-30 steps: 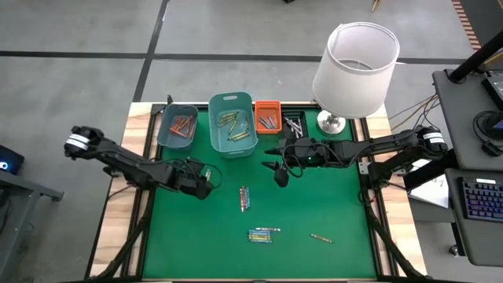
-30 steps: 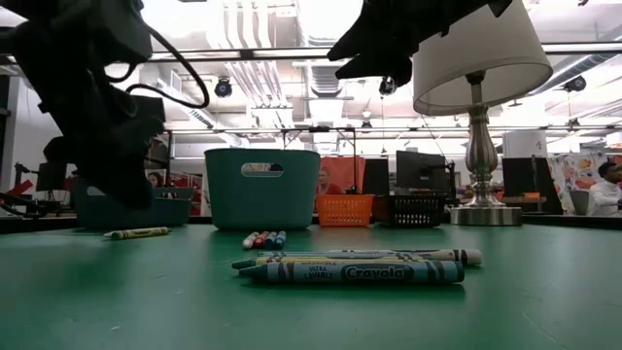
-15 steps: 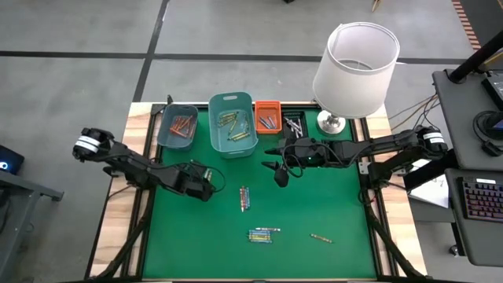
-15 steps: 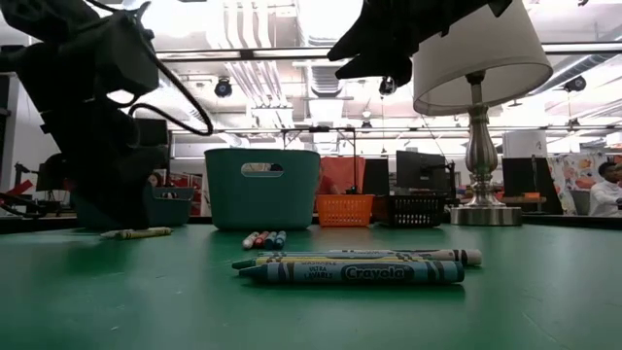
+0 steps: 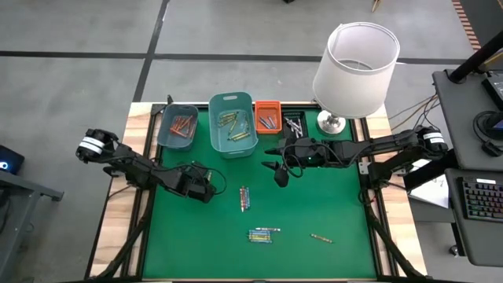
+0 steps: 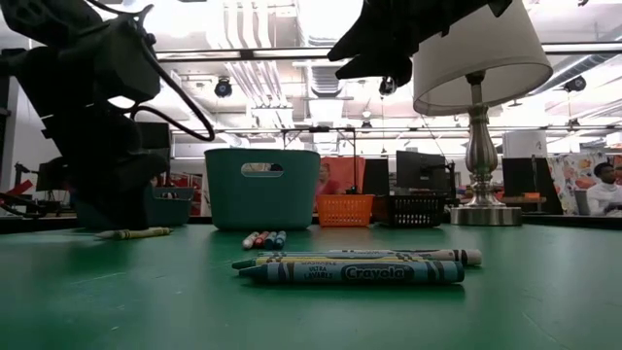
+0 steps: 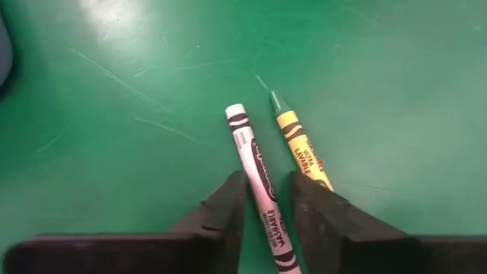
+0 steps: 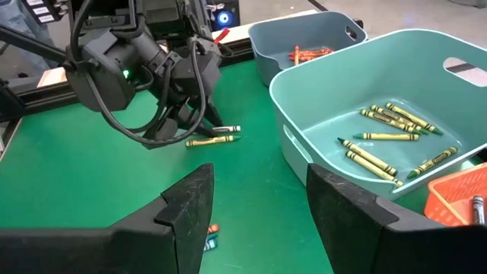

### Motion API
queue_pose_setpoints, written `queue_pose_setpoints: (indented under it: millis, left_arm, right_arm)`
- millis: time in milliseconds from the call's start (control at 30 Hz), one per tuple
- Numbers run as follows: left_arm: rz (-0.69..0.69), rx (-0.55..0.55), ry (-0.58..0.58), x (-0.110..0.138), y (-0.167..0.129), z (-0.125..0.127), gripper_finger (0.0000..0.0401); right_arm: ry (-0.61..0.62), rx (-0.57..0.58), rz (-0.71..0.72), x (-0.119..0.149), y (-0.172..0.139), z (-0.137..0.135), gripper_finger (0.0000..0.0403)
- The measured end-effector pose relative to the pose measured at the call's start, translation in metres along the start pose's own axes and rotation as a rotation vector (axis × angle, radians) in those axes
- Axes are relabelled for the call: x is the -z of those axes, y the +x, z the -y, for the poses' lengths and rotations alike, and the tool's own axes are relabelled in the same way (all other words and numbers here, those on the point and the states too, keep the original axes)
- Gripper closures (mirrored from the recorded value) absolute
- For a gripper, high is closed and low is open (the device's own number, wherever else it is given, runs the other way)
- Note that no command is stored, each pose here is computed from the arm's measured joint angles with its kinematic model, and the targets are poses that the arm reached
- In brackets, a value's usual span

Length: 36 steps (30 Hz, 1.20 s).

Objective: Sort crayons
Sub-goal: Put the white crayon into the black bin

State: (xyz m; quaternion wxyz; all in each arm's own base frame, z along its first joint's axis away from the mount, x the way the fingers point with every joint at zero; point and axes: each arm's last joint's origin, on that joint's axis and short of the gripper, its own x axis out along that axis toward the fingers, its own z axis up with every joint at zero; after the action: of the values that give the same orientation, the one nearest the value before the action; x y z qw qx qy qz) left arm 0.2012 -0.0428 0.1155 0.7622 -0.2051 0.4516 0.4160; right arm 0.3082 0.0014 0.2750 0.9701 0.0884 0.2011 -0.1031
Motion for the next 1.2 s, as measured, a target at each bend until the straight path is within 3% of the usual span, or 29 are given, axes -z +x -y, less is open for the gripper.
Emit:
queue_pose_setpoints:
  millis: [200, 400, 567, 767, 933, 1033, 1200]
  left_arm:
    - [0.001, -0.004, 0.004, 0.0, 0.0, -0.001, 0.0393]
    - [-0.014, -0.011, 0.049, -0.005, -0.012, -0.007, 0.0397]
    - [0.08, 0.108, 0.074, -0.028, -0.043, 0.002, 0.0399]
    - [0.313, 0.293, 0.207, -0.062, -0.09, 0.014, 0.04]
    - [0.611, 0.573, 0.41, -0.085, -0.124, 0.024, 0.0401]
    - [0.777, 0.678, 0.468, -0.09, -0.132, 0.023, 0.0401]
    - [0.971, 0.732, 0.476, -0.084, -0.124, 0.021, 0.0401]
  right_arm:
    - [0.0, 0.0, -0.001, 0.0, 0.0, 0.0, 0.0202]
    - [-0.009, 0.007, -0.033, 0.004, 0.0, 0.001, 0.0202]
    - [-0.041, 0.013, -0.065, 0.011, 0.01, 0.0, 0.0202]
    - [-0.115, 0.016, -0.089, 0.02, 0.025, 0.0, 0.0202]
    - [-0.187, -0.009, -0.038, 0.019, 0.033, -0.004, 0.0202]
    - [-0.226, -0.025, -0.007, 0.017, 0.032, -0.009, 0.0202]
    - [-0.288, -0.069, 0.082, 0.013, 0.03, -0.021, 0.0202]
